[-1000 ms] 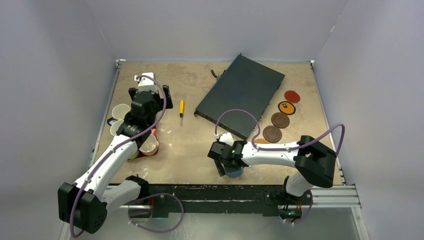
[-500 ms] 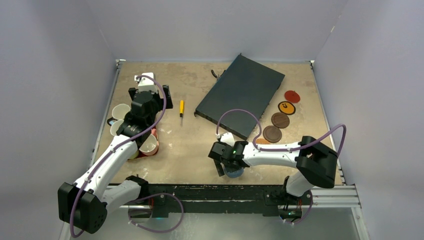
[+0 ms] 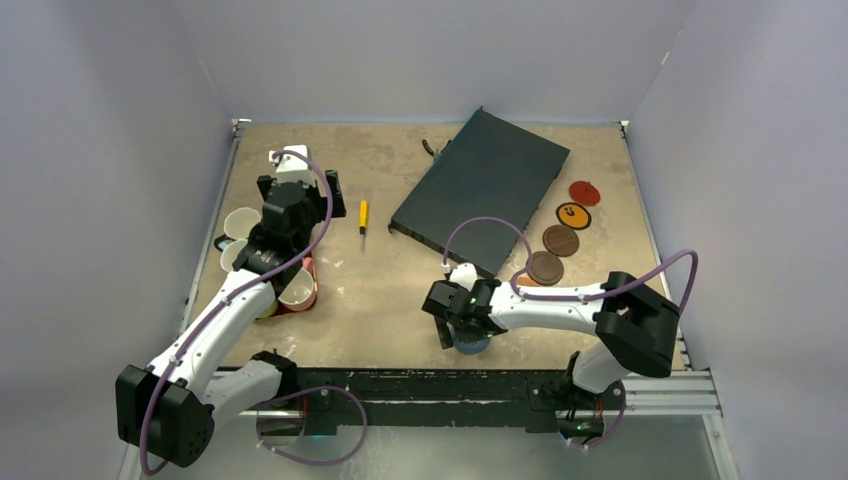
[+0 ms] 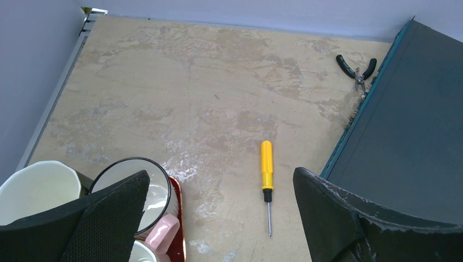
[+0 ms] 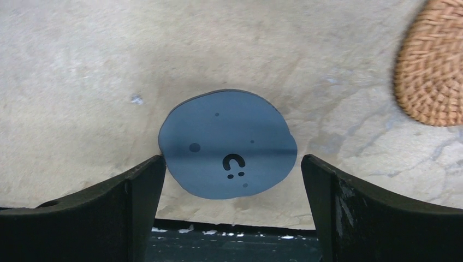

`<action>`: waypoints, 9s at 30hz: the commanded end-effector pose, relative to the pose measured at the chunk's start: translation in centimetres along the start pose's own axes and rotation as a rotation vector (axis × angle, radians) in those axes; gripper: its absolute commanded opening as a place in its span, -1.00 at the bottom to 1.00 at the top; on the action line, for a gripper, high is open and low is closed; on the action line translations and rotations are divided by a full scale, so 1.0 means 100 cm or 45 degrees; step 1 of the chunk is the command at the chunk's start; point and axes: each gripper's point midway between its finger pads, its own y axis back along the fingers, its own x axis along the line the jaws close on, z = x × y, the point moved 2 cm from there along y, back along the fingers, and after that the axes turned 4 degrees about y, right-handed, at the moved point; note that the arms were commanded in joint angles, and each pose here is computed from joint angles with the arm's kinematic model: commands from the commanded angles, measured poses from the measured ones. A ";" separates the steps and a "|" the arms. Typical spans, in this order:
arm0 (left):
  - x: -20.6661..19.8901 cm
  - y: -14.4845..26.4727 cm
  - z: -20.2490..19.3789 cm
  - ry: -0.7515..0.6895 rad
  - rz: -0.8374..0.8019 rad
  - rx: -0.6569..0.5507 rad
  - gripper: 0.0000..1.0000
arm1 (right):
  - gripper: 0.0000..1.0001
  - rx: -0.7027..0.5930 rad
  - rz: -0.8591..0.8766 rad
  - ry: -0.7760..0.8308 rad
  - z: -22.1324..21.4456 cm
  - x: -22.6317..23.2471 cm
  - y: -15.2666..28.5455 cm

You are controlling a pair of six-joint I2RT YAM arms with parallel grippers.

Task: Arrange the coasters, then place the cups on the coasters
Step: Move the coaster to the center of the board, then pick up the cup from the tray.

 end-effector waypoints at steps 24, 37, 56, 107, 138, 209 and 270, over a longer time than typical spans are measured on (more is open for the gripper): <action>-0.007 0.001 0.009 0.030 -0.031 -0.039 0.99 | 0.94 -0.008 -0.251 -0.227 0.006 -0.067 0.003; -0.007 0.002 0.011 0.034 -0.035 -0.044 0.99 | 0.95 -0.011 -0.062 -0.051 0.000 -0.037 0.008; -0.008 0.002 0.011 0.036 -0.038 -0.044 0.99 | 0.92 0.118 -0.205 -0.135 -0.030 -0.057 0.011; -0.009 0.004 0.012 0.031 -0.039 -0.050 0.99 | 0.95 -0.023 -0.188 -0.161 0.007 -0.056 0.017; 0.030 -0.034 -0.020 0.002 0.175 0.149 0.71 | 0.95 -0.810 0.492 -0.119 0.215 -0.077 0.121; 0.072 -0.083 -0.042 -0.309 0.324 0.341 -1.00 | 0.95 -0.554 0.604 -0.154 0.140 -0.065 0.056; 0.080 -0.073 -0.106 -0.126 0.196 0.740 -0.29 | 0.95 -0.539 0.615 -0.161 0.135 -0.064 0.054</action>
